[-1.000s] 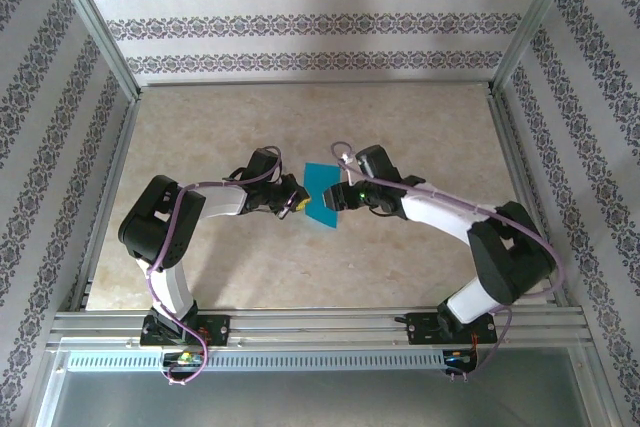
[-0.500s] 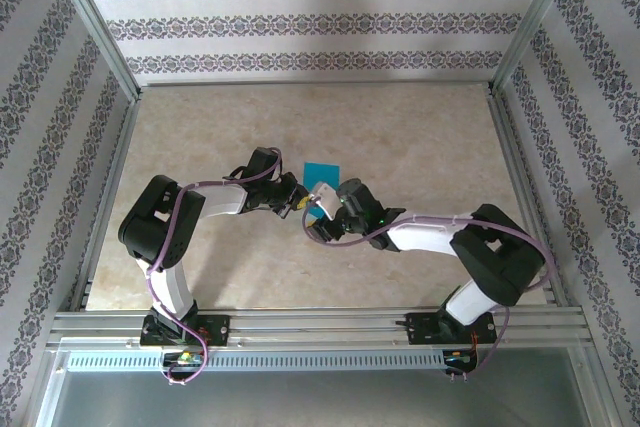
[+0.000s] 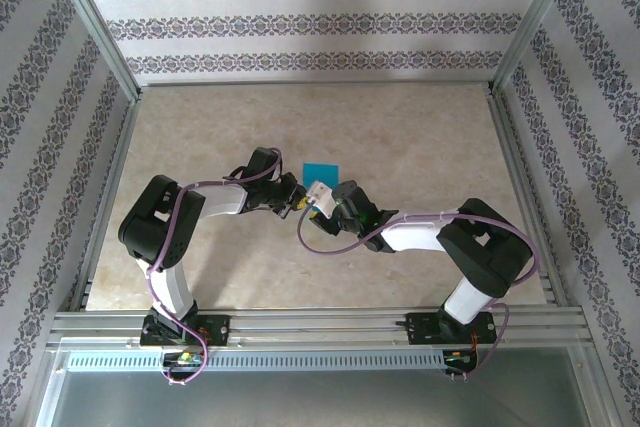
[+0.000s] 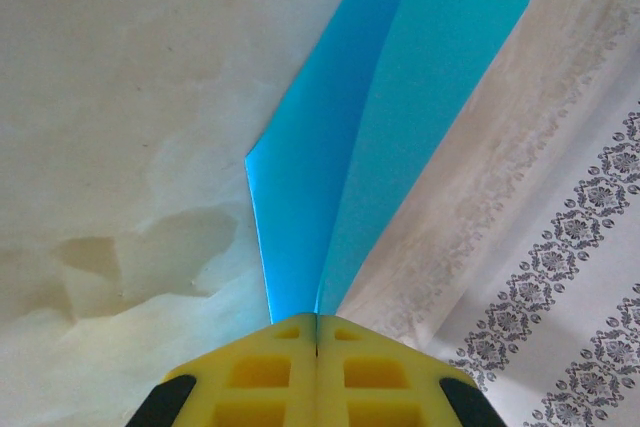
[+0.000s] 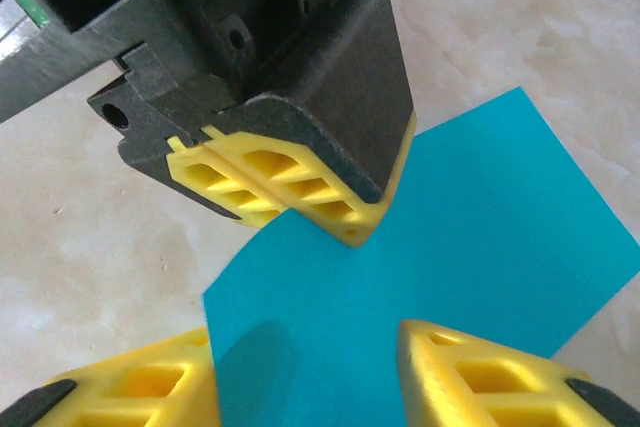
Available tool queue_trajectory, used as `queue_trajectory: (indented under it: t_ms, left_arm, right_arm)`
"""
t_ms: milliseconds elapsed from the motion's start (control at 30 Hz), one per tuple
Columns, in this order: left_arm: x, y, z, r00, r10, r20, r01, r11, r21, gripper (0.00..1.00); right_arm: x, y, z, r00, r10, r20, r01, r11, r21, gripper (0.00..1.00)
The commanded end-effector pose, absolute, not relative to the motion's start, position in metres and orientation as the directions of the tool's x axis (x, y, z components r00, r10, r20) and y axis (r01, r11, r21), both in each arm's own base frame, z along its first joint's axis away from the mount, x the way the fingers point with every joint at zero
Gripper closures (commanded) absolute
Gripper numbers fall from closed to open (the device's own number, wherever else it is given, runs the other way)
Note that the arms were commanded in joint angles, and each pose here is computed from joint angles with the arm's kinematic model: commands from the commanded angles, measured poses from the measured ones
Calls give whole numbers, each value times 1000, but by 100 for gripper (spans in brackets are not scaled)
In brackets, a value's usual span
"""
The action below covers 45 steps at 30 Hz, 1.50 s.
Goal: Fold a paper plane with a square sheet of paper (pick it up from the middle)
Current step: Third fold the triangle at the center of the table.
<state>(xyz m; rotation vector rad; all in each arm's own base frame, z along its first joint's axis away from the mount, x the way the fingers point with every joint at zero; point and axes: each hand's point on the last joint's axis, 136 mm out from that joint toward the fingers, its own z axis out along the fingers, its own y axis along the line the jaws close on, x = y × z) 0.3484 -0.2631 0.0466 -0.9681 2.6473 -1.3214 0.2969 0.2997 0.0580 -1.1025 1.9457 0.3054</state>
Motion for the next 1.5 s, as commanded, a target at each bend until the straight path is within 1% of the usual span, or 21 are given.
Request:
queue_trajectory:
  t_ms: [0, 100, 200, 233, 267, 333, 367, 467, 600, 700, 800, 900, 1033, 1200, 1367, 1467]
  left_arm:
    - [343, -267, 45, -788, -554, 269, -554, 445, -704, 97]
    - [343, -267, 44, -787, -554, 270, -554, 445, -704, 95]
    - [343, -266, 45, -788, -555, 266, -553, 449, -702, 92]
    - [342, -265, 45, -789, -556, 263, -553, 454, -698, 88]
    - [341, -261, 45, -786, -563, 255, -555, 461, -692, 83]
    - [340, -248, 47, -781, -586, 215, -551, 485, -679, 70]
    - [339, -239, 49, -780, -598, 186, -547, 505, -668, 66]
    - [338, -210, 60, -777, -622, 90, -527, 567, -633, 60]
    - [345, -197, 84, -810, -585, -47, -420, 634, -649, 57]
    - [353, -207, 98, -849, -518, -105, -322, 664, -674, 57]
    - [359, -228, 104, -881, -459, -116, -248, 656, -713, 58]
    - [364, -250, 100, -910, -399, -114, -200, 663, -721, 62]
    - [367, -266, 76, -936, -345, -74, -203, 698, -686, 68]
    - [372, -270, 48, -946, -322, -35, -230, 743, -628, 74]
    - [374, -269, 27, -950, -313, -1, -256, 778, -573, 79]
    - [371, -269, 18, -952, -305, 18, -264, 792, -550, 82]
  right_arm:
    - [295, 308, 66, -210, -571, -793, -803, 563, -193, 59]
    - [293, 309, 67, -214, -563, -798, -807, 562, -180, 63]
    - [291, 309, 69, -217, -556, -803, -811, 560, -169, 71]
    - [289, 310, 70, -218, -552, -805, -816, 556, -161, 75]
    - [288, 310, 69, -223, -550, -805, -819, 554, -151, 78]
    - [283, 309, 68, -239, -544, -805, -831, 543, -120, 81]
    - [279, 310, 68, -250, -536, -806, -841, 533, -93, 83]
    - [267, 309, 65, -302, -503, -810, -865, 502, 10, 84]
    - [250, 309, 66, -382, -449, -808, -879, 446, 168, 84]
    - [240, 308, 65, -424, -431, -797, -877, 417, 241, 84]
    - [234, 307, 65, -457, -417, -786, -869, 396, 296, 83]
    - [228, 308, 64, -486, -409, -772, -862, 370, 347, 83]
    - [222, 308, 62, -517, -404, -755, -850, 344, 398, 83]
    - [221, 307, 62, -547, -396, -738, -834, 334, 440, 82]
    - [227, 304, 58, -578, -390, -717, -812, 363, 457, 82]
    - [235, 301, 53, -596, -388, -703, -794, 410, 448, 81]
